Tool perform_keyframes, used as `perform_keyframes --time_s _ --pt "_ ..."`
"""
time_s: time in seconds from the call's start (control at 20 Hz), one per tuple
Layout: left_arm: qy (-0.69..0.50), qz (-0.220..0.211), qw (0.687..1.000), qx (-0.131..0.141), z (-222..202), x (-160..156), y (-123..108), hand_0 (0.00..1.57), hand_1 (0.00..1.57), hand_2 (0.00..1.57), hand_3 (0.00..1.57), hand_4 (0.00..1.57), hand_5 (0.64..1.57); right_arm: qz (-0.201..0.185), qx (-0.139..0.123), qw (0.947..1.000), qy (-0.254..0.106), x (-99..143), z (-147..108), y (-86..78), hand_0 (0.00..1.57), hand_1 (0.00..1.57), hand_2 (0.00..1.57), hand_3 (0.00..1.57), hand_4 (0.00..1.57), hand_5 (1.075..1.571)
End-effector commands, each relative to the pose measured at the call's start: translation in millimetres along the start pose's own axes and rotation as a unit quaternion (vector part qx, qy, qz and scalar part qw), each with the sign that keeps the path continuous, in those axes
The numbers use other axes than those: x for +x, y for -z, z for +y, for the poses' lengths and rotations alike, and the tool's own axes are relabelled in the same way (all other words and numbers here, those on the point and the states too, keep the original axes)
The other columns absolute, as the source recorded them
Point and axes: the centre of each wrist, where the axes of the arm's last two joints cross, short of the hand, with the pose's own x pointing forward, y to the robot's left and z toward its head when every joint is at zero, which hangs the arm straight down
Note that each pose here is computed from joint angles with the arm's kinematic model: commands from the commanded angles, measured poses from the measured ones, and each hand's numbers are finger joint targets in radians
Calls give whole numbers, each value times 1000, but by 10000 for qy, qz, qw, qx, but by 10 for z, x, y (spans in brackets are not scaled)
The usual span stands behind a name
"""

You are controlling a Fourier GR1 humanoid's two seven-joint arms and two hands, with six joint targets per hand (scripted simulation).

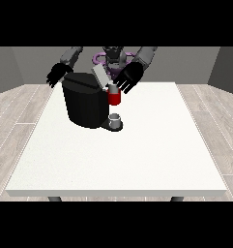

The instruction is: Insert the coffee pod into the coffee machine and close the lid

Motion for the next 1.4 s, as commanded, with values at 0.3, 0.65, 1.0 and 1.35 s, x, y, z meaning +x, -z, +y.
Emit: perform_keyframes --time_s 0.3,0.65,1.0,1.35 --pt "21 75 9992 -396 -283 114 47 1221 1221 1275 1199 488 1571 164 -149 9997 70 -94 76 -23 0 0 0 0 457 1571" --pt "2 72 9992 -386 -153 2 8 1196 1196 1240 1142 466 1571 131 -229 9996 76 -110 -154 -19 0 0 0 0 446 1571" --pt "191 -73 9994 -295 -62 -12 -8 1118 1118 1158 990 442 1571 10 -344 9994 60 -166 -323 -7 0 0 0 0 397 1571" --pt "326 32 9994 -89 19 -41 -6 1050 1050 1119 962 364 1571 -65 -182 9998 -6 -64 -54 -25 0 0 0 0 431 1571"
